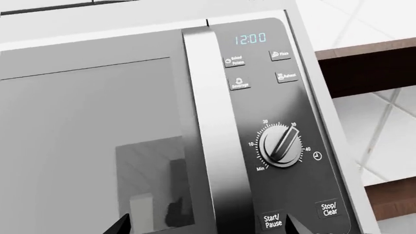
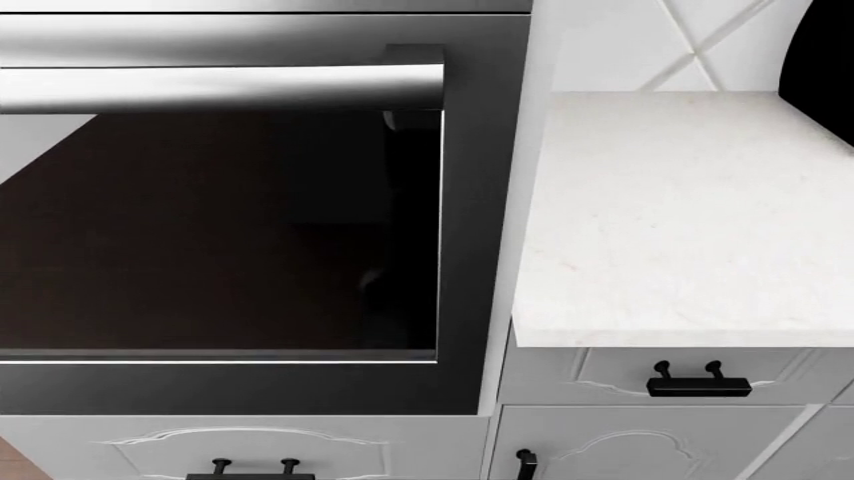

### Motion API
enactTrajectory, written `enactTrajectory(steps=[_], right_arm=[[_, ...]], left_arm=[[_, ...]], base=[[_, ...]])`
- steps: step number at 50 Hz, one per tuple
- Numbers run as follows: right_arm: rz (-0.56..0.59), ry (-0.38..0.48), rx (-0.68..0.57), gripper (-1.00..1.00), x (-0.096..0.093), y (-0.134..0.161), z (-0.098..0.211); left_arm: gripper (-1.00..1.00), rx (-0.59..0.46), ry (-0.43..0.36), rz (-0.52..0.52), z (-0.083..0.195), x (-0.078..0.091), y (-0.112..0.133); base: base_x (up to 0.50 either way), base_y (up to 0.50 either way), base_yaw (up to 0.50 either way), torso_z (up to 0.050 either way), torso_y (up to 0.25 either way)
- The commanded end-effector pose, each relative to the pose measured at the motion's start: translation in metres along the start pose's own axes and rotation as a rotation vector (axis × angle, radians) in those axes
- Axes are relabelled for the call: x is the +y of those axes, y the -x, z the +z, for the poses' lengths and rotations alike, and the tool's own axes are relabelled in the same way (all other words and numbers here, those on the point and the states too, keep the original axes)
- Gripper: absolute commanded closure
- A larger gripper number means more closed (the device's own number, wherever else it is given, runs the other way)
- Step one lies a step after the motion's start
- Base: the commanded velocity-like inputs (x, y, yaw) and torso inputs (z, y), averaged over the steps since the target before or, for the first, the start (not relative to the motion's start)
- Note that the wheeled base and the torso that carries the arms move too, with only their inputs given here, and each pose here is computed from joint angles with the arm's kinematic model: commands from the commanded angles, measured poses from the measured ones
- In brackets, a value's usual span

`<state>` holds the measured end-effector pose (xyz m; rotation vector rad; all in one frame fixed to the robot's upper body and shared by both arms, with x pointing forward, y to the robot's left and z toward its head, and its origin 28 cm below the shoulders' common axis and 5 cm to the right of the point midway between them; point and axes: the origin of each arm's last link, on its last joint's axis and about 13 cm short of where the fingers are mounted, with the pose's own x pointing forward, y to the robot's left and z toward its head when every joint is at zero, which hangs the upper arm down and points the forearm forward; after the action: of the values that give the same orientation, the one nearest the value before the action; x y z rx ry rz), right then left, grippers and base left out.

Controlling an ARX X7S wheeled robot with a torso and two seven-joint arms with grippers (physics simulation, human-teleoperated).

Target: Open the microwave door

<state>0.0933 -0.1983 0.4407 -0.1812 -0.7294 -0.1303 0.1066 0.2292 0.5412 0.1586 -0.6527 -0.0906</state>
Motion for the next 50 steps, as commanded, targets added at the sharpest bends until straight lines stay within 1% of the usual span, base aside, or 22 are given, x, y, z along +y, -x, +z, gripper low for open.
enactTrajectory(steps=[1, 2, 3, 5, 13, 15, 17, 18, 20, 32, 38, 41, 46, 47, 50], right_arm=[[-0.009, 0.016, 0.012, -1.00, -0.001, 0.001, -0.008], [-0.011, 0.021, 0.017, -1.00, -0.001, 0.002, -0.011], [-0.012, 0.024, 0.020, -1.00, -0.002, 0.003, -0.014], [-0.014, 0.026, 0.023, -1.00, -0.002, 0.004, -0.016], [-0.013, 0.025, 0.028, -1.00, -0.002, 0.004, -0.020], [-0.014, 0.025, 0.031, -1.00, -0.002, 0.005, -0.021], [-0.015, 0.023, 0.034, -1.00, -0.002, 0.006, -0.022], [-0.015, 0.022, 0.035, -1.00, -0.002, 0.006, -0.023], [-0.014, 0.022, 0.036, -1.00, -0.002, 0.006, -0.024], [-0.013, 0.018, 0.042, -1.00, -0.002, 0.006, -0.027], [-0.012, 0.021, 0.050, -1.00, -0.002, 0.007, -0.031], [-0.014, 0.024, 0.052, -1.00, -0.002, 0.007, -0.032], [-0.010, 0.038, 0.051, -1.00, -0.002, 0.008, -0.030], [-0.009, 0.040, 0.050, -1.00, -0.002, 0.008, -0.029], [-0.007, 0.042, 0.050, -1.00, -0.001, 0.008, -0.030]], left_arm=[[-1.00, 0.006, 0.059, -0.045, 0.009, -0.023, -0.050], [-1.00, 0.025, 0.081, -0.050, 0.006, -0.032, -0.070], [-1.00, 0.037, 0.096, -0.054, 0.003, -0.037, -0.083], [-1.00, 0.051, 0.110, -0.058, -0.001, -0.043, -0.097], [-1.00, 0.084, 0.107, -0.057, -0.011, -0.050, -0.114], [-1.00, 0.090, 0.086, -0.043, -0.016, -0.051, -0.117], [-1.00, 0.097, 0.066, -0.025, -0.019, -0.050, -0.120], [-1.00, 0.096, 0.037, -0.004, -0.022, -0.049, -0.123], [-1.00, 0.103, 0.010, 0.025, -0.026, -0.046, -0.128], [-1.00, 0.127, -0.076, 0.128, -0.038, -0.031, -0.143], [-1.00, 0.156, -0.088, 0.173, -0.057, -0.021, -0.155], [-1.00, 0.162, -0.075, 0.196, -0.068, -0.017, -0.159], [-1.00, 0.162, -0.058, 0.206, -0.081, -0.015, -0.160], [1.00, 0.166, -0.053, 0.206, -0.083, -0.015, -0.160], [1.00, 0.169, -0.036, 0.205, -0.084, -0.015, -0.158]], base=[[0.00, 0.00, 0.00, 0.000, 0.000], [0.00, 0.00, 0.00, 0.000, 0.000], [0.00, 0.00, 0.00, 0.000, 0.000], [0.00, 0.00, 0.00, 0.000, 0.000], [0.00, 0.00, 0.00, 0.000, 0.000], [0.00, 0.00, 0.00, 0.000, 0.000], [0.00, 0.00, 0.00, 0.000, 0.000], [0.00, 0.00, 0.00, 0.000, 0.000], [0.00, 0.00, 0.00, 0.000, 0.000], [0.00, 0.00, 0.00, 0.000, 0.000], [0.00, 0.00, 0.00, 0.000, 0.000], [0.00, 0.00, 0.00, 0.000, 0.000], [0.00, 0.00, 0.00, 0.000, 0.000], [0.00, 0.00, 0.00, 0.000, 0.000], [0.00, 0.00, 0.00, 0.000, 0.000]])
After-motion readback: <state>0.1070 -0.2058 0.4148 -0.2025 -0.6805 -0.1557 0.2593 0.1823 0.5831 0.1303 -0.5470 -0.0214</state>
